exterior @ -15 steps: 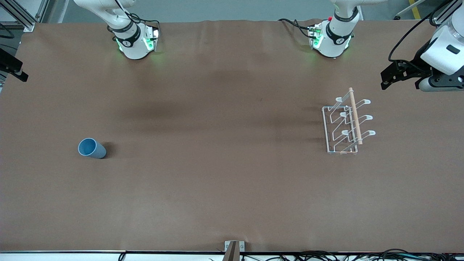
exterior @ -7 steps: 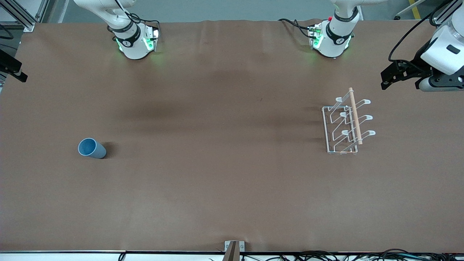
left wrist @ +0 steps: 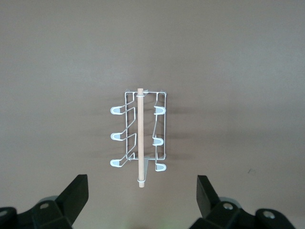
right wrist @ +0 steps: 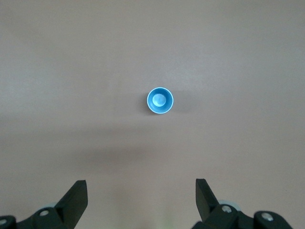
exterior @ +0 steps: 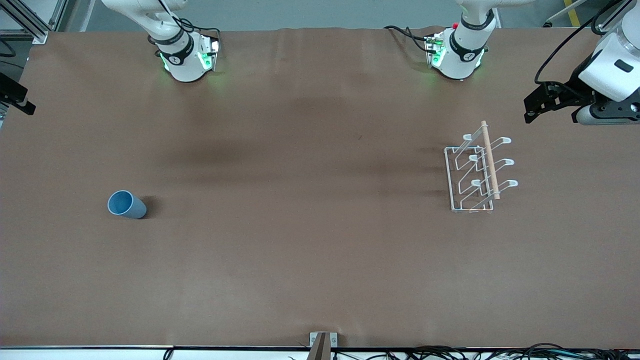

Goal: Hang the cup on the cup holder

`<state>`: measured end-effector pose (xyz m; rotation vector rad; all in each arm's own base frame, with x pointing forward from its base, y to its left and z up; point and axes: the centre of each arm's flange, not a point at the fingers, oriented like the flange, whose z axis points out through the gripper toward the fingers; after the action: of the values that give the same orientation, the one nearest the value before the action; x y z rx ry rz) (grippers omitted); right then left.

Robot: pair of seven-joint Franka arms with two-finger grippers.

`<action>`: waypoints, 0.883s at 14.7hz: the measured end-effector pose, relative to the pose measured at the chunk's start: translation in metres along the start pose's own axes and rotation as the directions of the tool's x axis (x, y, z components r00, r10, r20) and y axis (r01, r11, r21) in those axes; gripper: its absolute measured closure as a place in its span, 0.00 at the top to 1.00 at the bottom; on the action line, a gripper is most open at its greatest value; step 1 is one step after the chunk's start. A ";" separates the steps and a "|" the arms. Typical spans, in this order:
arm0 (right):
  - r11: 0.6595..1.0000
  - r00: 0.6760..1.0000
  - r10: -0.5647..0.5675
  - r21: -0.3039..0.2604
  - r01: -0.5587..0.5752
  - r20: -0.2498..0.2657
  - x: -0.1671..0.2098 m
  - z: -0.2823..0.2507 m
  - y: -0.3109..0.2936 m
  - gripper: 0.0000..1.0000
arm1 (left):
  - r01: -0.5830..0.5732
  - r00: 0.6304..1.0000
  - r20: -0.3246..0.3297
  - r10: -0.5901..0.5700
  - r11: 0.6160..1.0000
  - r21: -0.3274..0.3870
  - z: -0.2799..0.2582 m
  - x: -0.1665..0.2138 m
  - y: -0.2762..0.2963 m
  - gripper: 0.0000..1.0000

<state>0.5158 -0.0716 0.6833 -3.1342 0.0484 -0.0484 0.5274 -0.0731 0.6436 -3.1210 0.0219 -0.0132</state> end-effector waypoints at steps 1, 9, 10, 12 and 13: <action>1.000 1.000 0.003 0.000 -0.003 0.000 0.000 0.000 0.002 1.00 | 0.002 1.000 0.002 -0.002 1.000 0.000 0.001 0.001 -0.001 1.00; 0.999 0.999 0.050 -0.004 -0.050 0.007 0.014 0.034 0.028 1.00 | 0.005 1.000 0.006 -0.005 1.000 -0.001 0.004 0.004 -0.003 1.00; 0.998 0.998 0.063 -0.007 -0.063 0.009 0.022 0.058 0.039 1.00 | 0.004 1.000 0.007 -0.004 1.000 -0.001 0.003 0.004 -0.003 1.00; 0.997 0.997 0.073 -0.014 -0.073 0.022 0.038 0.114 0.061 1.00 | 0.004 1.000 0.008 -0.004 1.000 -0.001 0.004 0.004 -0.003 1.00; 0.997 0.997 0.075 -0.017 -0.075 0.030 0.046 0.140 0.070 1.00 | 0.004 1.000 0.008 -0.004 1.000 -0.001 0.004 0.004 -0.003 1.00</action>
<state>0.5636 -0.1424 0.5439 -3.1448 0.1674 0.0010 0.5319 -0.0705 0.6400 -3.1224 0.0151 -0.0002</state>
